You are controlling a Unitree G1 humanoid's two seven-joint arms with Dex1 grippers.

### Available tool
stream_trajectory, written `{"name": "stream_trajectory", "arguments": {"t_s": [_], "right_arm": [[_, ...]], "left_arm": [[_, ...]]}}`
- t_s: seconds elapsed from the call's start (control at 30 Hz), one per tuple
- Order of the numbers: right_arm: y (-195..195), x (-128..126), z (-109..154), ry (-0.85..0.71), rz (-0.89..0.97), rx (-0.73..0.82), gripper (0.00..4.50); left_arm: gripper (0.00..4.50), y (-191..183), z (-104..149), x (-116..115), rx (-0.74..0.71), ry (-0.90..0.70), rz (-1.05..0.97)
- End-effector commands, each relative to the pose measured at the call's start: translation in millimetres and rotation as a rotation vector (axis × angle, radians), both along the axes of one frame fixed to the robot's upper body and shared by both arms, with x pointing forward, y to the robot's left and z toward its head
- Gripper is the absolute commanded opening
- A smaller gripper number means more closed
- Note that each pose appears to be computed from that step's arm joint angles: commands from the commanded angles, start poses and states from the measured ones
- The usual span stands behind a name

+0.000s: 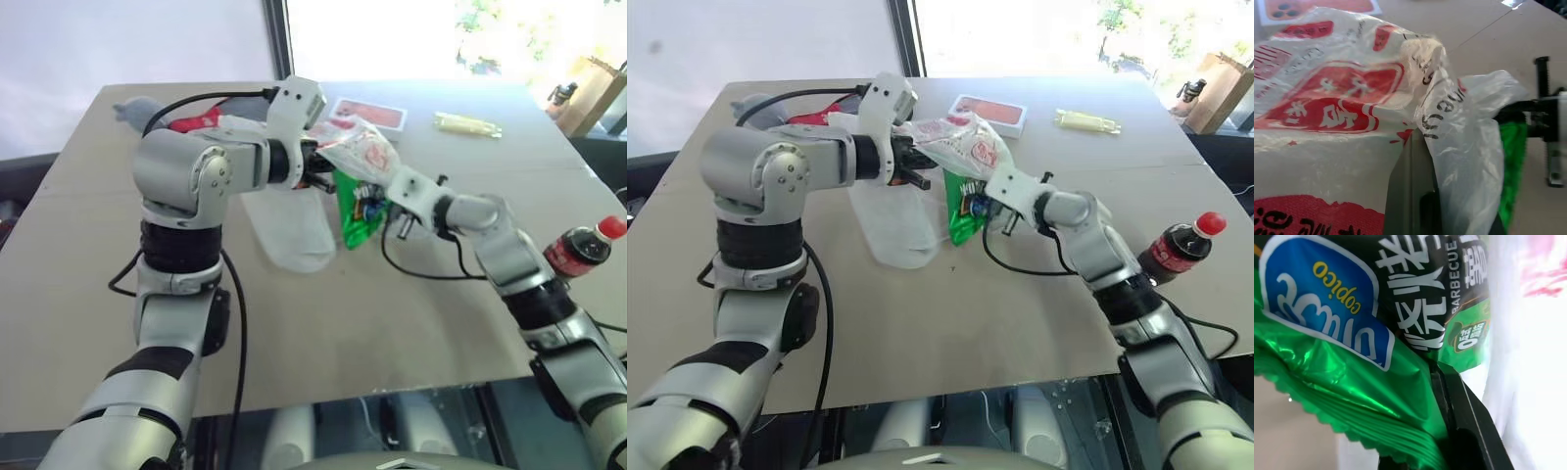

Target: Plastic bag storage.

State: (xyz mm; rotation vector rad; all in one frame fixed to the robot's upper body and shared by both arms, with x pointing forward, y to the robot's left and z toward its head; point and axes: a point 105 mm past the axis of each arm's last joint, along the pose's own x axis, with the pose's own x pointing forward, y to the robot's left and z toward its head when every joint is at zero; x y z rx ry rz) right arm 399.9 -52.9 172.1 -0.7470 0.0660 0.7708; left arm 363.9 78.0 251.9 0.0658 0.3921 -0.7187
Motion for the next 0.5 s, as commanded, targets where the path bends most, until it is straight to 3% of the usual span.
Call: {"name": "stream_trajectory", "arguments": {"t_s": [0.03,0.07,0.17,0.27,0.33,0.5], "right_arm": [[42.7,3.4,18.8,-0.014,0.086,0.116,0.59],[48.6,5.2,18.4,-0.016,0.090,0.122,0.83],[60.0,13.9,30.5,-0.084,0.047,0.220,2.21],[44.4,16.4,44.7,-0.204,-0.043,0.249,3.77],[36.1,9.7,44.9,-0.213,-0.063,0.268,4.43],[30.2,-48.6,50.3,-0.122,0.096,0.362,4.43]], "left_arm": [[0.00,-11.8,16.3,-8.0,-0.095,0.012,-0.032],[0.00,-13.0,15.6,-8.3,-0.109,0.024,-0.028],[0.00,-14.1,13.9,-8.1,-0.193,0.054,-0.021],[0.00,-5.8,9.2,-4.6,-0.220,0.066,0.027],[0.00,1.0,4.4,0.1,-0.231,0.078,0.072],[0.00,11.4,1.3,9.6,-0.277,0.036,0.122]]}}
